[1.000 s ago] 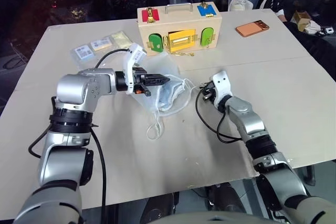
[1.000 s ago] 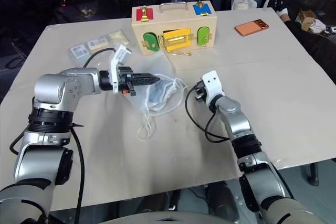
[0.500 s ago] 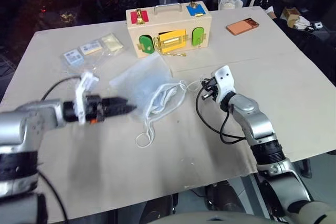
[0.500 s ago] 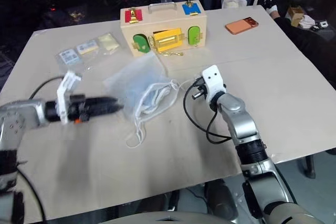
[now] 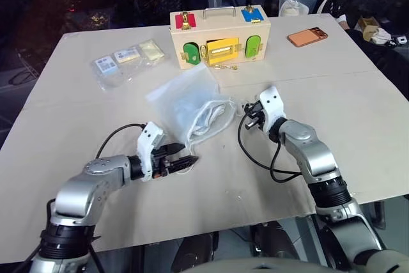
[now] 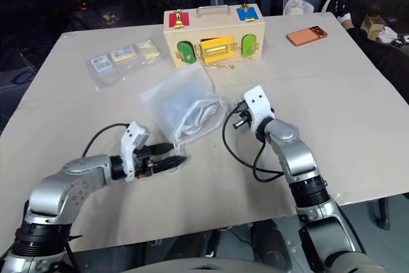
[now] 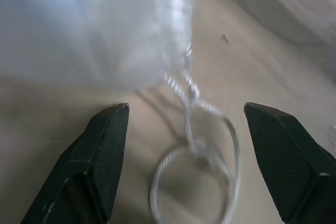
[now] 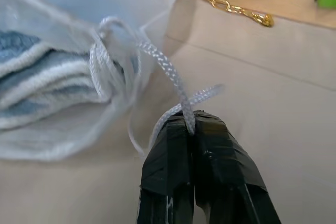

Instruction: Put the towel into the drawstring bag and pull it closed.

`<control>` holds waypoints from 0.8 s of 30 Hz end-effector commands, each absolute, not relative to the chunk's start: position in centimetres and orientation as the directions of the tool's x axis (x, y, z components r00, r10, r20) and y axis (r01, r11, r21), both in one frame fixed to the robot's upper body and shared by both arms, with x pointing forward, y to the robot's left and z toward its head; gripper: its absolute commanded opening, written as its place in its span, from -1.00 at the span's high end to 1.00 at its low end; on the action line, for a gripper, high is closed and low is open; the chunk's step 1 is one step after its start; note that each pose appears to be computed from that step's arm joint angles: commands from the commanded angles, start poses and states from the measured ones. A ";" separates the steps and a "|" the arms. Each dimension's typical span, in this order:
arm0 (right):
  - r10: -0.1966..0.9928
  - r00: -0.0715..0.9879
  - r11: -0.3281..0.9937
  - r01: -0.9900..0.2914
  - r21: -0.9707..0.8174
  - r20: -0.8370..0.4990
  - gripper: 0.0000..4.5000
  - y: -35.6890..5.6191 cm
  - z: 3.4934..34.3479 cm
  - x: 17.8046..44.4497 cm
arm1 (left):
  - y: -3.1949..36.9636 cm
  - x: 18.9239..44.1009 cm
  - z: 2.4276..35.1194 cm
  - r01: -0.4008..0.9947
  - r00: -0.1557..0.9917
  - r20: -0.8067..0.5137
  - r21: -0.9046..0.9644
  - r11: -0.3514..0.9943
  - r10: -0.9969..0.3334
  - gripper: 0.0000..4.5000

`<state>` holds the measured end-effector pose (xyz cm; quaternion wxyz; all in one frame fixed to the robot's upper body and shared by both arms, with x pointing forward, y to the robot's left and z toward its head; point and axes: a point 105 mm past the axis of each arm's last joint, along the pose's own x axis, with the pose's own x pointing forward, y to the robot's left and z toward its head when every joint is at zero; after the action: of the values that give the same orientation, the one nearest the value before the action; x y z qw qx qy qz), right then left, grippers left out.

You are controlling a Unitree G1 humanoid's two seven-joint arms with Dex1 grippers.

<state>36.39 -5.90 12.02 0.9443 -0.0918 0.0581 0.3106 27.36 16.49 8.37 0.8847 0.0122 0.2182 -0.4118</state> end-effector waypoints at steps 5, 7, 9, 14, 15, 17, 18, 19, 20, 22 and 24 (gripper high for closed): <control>0.556 0.829 0.812 -0.558 -0.169 -0.066 1.00 -6.5 15.1 36.3 | 14.4 27.1 8.3 0.748 0.535 -0.317 -0.253 0.614 -0.783 0.77; 0.540 0.841 0.825 -0.536 -0.181 -0.030 1.00 -7.0 16.2 36.5 | 14.9 27.1 10.3 0.741 0.530 -0.236 -0.337 0.580 -0.814 0.99; 0.521 0.853 0.840 -0.507 -0.193 0.029 1.00 -7.8 18.3 36.6 | 16.2 28.1 14.2 0.725 0.541 -0.114 -0.438 0.531 -0.833 0.99; 0.505 0.855 0.849 -0.468 -0.245 0.115 1.00 -9.4 22.5 36.7 | 18.3 28.6 18.7 0.773 0.501 -0.105 -0.392 0.499 -0.859 0.99; 0.498 0.857 0.851 -0.455 -0.262 0.129 1.00 -9.8 23.3 36.8 | 18.6 29.1 19.3 0.776 0.515 -0.096 -0.371 0.511 -0.852 0.99; 0.468 0.869 0.863 -0.410 -0.296 0.161 1.00 -10.8 24.9 37.2 | 19.1 30.2 20.9 0.777 0.547 -0.049 -0.343 0.528 -0.836 0.99; 0.450 0.875 0.870 -0.384 -0.310 0.181 1.00 -11.3 25.8 37.5 | 19.2 30.6 21.8 0.780 0.556 -0.020 -0.333 0.530 -0.831 0.99; 0.433 0.875 0.877 -0.353 -0.327 0.215 1.00 -11.9 27.3 37.7 | 19.4 31.3 23.5 0.783 0.574 0.030 -0.311 0.538 -0.818 0.99; 0.419 0.873 0.882 -0.326 -0.342 0.249 1.00 -12.4 28.7 37.8 | 19.7 32.0 25.2 0.783 0.591 0.086 -0.299 0.545 -0.802 0.99; 0.411 0.856 0.884 -0.290 -0.367 0.313 1.00 -13.2 31.7 37.6 | 20.3 33.0 28.6 0.786 0.608 0.192 -0.284 0.550 -0.770 0.99; 0.408 0.840 0.886 -0.268 -0.379 0.358 1.00 -13.8 34.2 37.3 | 21.0 33.6 31.2 0.792 0.607 0.274 -0.281 0.542 -0.746 0.99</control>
<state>38.16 -13.02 31.61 0.9527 -0.1610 -0.1775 0.1871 33.69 19.84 29.37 0.8767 -0.1775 -0.0222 -0.4466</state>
